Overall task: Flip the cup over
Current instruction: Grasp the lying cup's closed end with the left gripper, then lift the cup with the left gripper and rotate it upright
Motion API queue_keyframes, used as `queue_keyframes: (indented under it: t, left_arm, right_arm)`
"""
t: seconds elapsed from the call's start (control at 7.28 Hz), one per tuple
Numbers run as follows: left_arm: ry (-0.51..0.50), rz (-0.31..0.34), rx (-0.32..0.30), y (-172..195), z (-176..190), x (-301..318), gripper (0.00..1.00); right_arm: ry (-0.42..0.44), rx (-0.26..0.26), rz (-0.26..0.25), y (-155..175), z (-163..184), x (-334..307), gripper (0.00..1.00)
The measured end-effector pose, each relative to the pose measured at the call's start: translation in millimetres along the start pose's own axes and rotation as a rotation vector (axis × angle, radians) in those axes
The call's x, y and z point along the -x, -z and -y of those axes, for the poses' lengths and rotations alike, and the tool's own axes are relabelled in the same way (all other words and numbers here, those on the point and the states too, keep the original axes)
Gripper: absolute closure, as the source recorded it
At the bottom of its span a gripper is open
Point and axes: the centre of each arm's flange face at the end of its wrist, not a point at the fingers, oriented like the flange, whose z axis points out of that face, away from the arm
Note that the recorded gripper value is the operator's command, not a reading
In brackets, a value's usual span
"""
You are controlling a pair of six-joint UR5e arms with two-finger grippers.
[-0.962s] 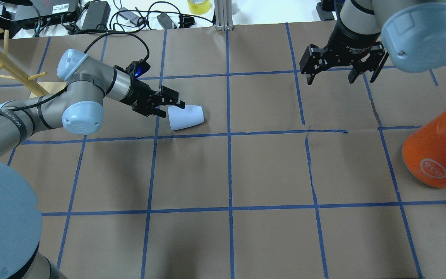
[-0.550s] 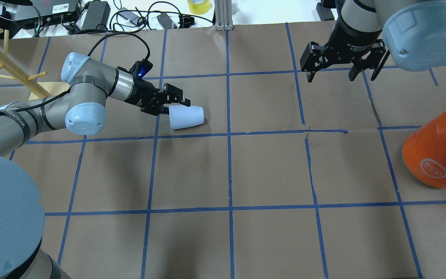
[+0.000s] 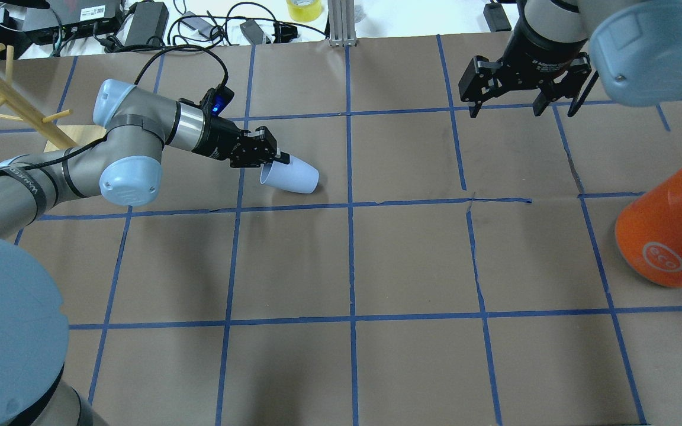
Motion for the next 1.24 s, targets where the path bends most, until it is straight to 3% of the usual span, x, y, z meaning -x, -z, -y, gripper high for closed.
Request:
queue_keyframes:
  t: [0.41,0.55,0.96,1.24]
  left_arm:
    - [0.058,0.01,-0.046,21,3,-32,0.96]
    - [0.064,0.069,-0.078,36,9,-44,0.97]
    - [-0.011,0.469,-0.171,90,32,-57,0.97]
    - [-0.142,0.673,-0.133,109,51,-49,0.97]
  right_arm:
    - [0.002,-0.012,0.002,1,1,0,0.0]
    - [0.003,-0.024,0.003,2,2,1,0.0]
    - [0.005,-0.035,0.003,2,4,0,0.0]
    - [0.006,-0.036,0.001,2,4,0,0.0]
